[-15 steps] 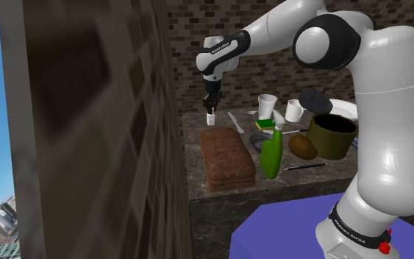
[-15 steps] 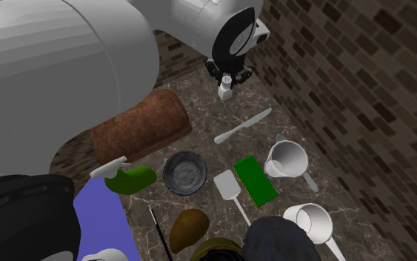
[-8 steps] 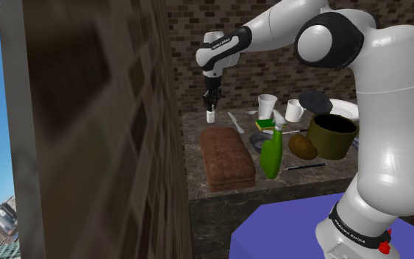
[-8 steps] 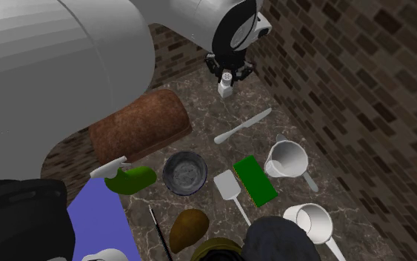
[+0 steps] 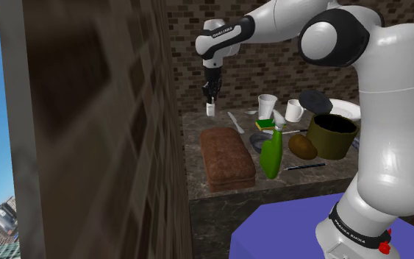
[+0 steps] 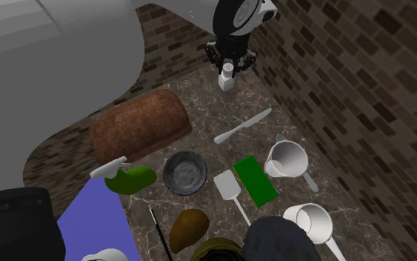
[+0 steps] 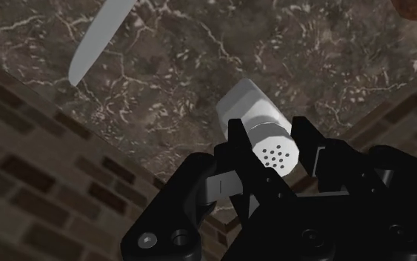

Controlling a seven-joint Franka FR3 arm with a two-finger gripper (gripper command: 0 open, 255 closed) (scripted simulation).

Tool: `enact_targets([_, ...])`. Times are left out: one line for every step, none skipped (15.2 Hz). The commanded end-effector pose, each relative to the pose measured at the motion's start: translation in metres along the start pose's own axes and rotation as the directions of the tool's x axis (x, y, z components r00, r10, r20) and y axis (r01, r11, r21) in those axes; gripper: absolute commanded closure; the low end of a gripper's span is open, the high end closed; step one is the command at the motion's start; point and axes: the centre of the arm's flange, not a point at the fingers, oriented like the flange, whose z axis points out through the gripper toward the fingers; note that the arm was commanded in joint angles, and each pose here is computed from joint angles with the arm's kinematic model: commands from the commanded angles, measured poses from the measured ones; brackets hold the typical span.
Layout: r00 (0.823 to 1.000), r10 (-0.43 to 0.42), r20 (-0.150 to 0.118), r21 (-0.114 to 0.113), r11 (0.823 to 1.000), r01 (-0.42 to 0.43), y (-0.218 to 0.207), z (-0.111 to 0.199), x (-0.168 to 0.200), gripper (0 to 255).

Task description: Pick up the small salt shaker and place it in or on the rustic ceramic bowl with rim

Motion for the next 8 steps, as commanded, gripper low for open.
enact_targets([1.0,0.0,0.0,0.0,1.0,0.0,0.001,-0.01,0.0,255])
enact_targets([1.0,0.0,0.0,0.0,1.0,0.0,0.001,-0.015,0.0,255])
enact_targets([1.0,0.0,0.0,0.0,1.0,0.0,0.0,-0.021,0.0,255])
enact_targets([1.0,0.0,0.0,0.0,1.0,0.0,0.0,-0.026,0.0,255])
enact_targets([1.0,0.0,0.0,0.0,1.0,0.0,0.0,-0.031,0.0,255])
enact_targets([1.0,0.0,0.0,0.0,1.0,0.0,0.0,-0.036,0.0,255])
enact_targets([1.0,0.0,0.0,0.0,1.0,0.0,0.0,-0.042,0.0,255])
enact_targets([1.0,0.0,0.0,0.0,1.0,0.0,0.0,-0.047,0.0,255])
